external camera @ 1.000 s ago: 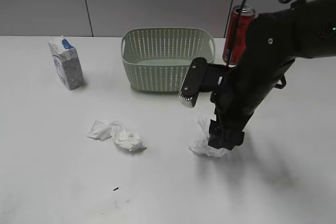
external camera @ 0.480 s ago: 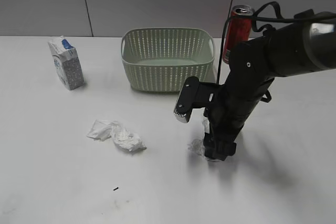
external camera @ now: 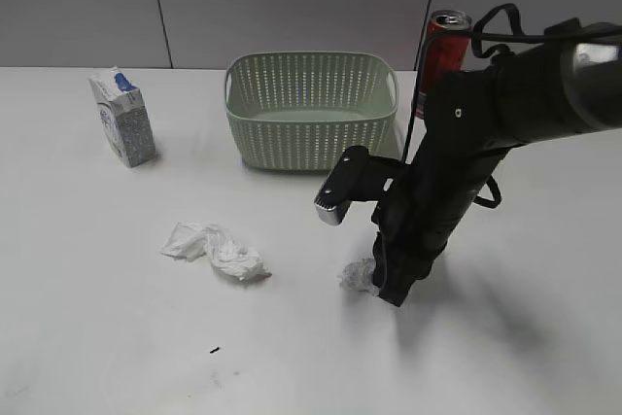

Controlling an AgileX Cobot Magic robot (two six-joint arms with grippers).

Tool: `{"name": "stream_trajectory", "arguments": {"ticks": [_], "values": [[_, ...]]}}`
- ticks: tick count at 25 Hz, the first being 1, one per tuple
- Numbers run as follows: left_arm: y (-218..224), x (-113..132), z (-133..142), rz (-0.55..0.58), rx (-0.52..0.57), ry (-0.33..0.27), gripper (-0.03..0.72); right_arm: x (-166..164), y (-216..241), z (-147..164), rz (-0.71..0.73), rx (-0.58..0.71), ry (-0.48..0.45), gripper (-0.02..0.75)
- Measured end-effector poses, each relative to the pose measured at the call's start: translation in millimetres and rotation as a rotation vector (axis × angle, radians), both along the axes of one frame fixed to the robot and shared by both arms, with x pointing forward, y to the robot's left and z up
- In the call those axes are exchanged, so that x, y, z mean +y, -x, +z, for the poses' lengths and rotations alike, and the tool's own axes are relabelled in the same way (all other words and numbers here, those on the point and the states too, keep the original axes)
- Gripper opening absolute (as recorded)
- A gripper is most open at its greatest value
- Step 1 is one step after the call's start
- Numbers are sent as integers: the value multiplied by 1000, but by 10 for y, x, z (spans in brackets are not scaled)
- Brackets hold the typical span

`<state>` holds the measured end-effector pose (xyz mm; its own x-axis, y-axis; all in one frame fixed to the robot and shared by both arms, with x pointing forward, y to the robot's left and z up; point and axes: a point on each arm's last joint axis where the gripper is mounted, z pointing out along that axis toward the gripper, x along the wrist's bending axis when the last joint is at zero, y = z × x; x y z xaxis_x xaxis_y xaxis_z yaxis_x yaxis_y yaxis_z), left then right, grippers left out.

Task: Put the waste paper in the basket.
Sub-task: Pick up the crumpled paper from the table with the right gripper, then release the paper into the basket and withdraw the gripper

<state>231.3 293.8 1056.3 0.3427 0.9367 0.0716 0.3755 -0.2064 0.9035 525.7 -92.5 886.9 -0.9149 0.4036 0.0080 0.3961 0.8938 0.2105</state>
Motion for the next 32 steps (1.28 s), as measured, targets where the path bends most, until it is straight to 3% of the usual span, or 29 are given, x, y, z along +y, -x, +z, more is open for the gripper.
{"name": "stream_trajectory", "arguments": {"ticks": [6, 11, 15, 20, 26, 29, 32], "values": [[0, 0, 0, 0, 0, 0, 519, 160, -170, 782, -40, -169, -182, 66], [0, 0, 0, 0, 0, 0, 519, 326, -475, 1539, -103, -483, -401, 66], [0, 0, 0, 0, 0, 0, 519, 391, -715, 1821, -273, -706, -604, 65], [0, 0, 0, 0, 0, 0, 518, 444, -985, 1610, -416, -832, -729, 65], [0, 1, 0, 1, 0, -1, 518, 532, -1165, 898, -485, -743, -667, 76], [0, 2, 0, 1, 0, -2, 518, 533, -1192, 687, -595, -660, -676, 237], [0, 2, 0, 1, 0, -2, 518, 524, -1201, 640, -671, -621, -696, 538]]}}
